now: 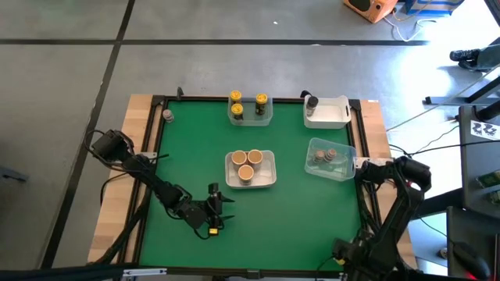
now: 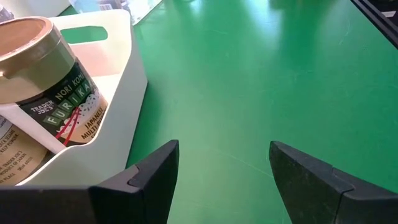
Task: Sort spices by type
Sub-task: Put the yellow seasoning bottle into the top transparent bin
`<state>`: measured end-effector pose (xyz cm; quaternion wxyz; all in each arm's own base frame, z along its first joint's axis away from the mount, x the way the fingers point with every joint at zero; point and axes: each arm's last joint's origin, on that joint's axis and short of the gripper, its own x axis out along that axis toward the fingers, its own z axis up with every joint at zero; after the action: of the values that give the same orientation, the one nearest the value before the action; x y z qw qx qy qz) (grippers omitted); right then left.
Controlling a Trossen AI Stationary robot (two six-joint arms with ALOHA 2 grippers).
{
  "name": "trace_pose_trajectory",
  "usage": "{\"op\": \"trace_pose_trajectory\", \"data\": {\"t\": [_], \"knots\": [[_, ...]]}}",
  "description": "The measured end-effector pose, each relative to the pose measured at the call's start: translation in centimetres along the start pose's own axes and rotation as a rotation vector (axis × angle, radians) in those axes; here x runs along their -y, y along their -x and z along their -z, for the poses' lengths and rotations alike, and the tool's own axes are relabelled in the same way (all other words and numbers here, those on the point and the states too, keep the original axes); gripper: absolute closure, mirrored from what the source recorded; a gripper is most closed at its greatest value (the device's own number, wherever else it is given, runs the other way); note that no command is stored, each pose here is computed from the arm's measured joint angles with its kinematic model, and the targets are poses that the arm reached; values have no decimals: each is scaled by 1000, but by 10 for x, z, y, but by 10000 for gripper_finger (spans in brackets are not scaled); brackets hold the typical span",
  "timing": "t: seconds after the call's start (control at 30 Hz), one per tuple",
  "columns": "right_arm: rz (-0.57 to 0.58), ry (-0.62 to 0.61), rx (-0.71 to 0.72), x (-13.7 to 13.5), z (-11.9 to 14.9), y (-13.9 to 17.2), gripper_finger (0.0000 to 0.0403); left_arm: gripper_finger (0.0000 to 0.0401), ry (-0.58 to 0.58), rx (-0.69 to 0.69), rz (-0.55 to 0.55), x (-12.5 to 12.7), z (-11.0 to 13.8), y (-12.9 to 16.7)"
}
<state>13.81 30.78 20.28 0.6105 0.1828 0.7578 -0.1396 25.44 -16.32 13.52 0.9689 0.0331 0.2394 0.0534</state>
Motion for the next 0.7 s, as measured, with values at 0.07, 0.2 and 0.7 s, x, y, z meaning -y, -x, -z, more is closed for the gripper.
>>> {"op": "trace_pose_trajectory", "data": {"t": [0.07, 0.2, 0.7], "knots": [[-5, -42, 8, 0, -8, 2, 157, 168, 0, 0, 0, 0, 0, 0], [-20, -78, 44, 0, -27, 7, 155, 168, 1, 0, 0, 0, 0, 0], [98, 9, 443, 13, -102, 70, 163, 168, 1, 1, 0, 0, 0, 0]]}}
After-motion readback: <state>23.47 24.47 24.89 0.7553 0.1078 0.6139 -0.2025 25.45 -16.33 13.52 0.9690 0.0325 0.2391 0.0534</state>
